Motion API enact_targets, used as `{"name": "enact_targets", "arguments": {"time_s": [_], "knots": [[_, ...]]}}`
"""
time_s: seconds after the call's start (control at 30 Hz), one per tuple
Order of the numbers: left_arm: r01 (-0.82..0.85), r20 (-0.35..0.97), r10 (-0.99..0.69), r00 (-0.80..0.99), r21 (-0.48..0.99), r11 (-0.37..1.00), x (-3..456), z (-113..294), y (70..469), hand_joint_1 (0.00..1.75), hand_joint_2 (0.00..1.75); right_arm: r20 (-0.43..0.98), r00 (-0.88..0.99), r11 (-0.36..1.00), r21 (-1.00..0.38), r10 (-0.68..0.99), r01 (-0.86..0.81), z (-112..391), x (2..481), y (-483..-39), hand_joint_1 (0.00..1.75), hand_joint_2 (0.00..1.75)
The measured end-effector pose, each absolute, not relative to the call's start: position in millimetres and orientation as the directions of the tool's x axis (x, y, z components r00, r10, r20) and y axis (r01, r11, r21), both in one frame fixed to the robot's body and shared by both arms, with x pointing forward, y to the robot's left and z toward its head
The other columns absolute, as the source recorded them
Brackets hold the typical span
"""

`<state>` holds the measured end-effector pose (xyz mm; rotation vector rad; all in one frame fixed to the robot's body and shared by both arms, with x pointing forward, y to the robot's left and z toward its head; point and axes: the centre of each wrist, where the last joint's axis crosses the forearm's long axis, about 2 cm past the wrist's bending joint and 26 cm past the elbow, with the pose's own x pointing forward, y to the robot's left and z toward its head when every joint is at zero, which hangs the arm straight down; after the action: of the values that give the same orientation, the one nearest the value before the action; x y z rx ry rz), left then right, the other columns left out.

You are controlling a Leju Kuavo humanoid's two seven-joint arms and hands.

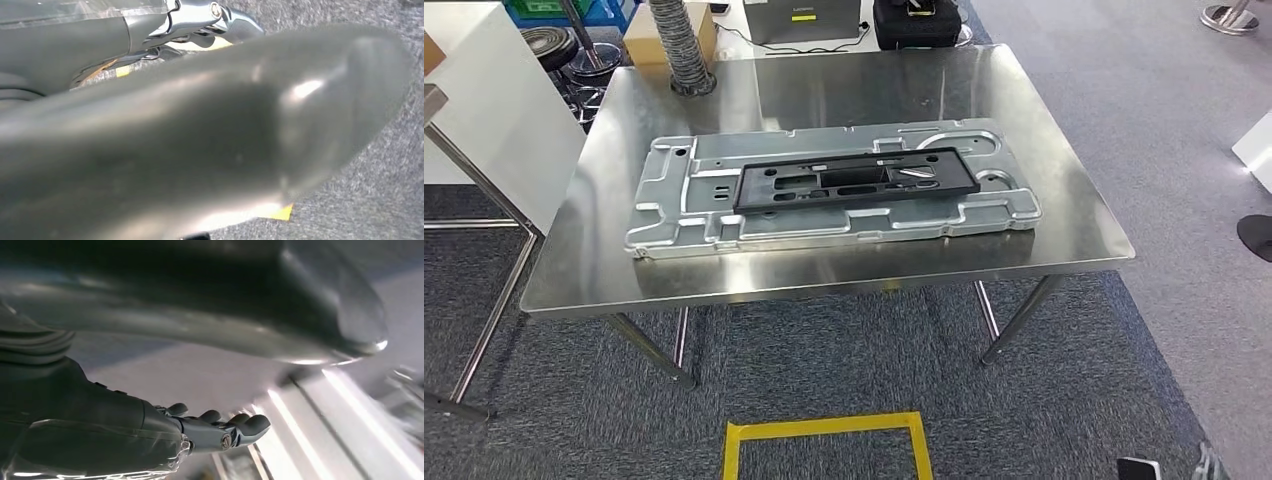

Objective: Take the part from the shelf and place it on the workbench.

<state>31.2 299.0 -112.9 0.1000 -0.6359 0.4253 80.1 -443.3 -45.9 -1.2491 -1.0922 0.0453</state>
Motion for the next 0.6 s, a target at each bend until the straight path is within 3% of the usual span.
{"name": "enact_targets", "arguments": {"time_s": [0.3, 0.6], "knots": [[-0.400, 0.594, 0.350, 0.724, -0.051, 0.915, 32, -113, 297, 0.00, 0.00, 0.442, 0.823, 0.643, -0.755, 0.356, 0.128, -95, 44, -386, 0.00, 0.00], [-0.380, 0.581, 0.334, 0.742, -0.045, 0.924, 29, -113, 296, 0.00, 0.00, 0.343, 0.863, 0.777, -0.624, 0.371, -0.086, -106, 37, -341, 0.00, 0.00]]}}
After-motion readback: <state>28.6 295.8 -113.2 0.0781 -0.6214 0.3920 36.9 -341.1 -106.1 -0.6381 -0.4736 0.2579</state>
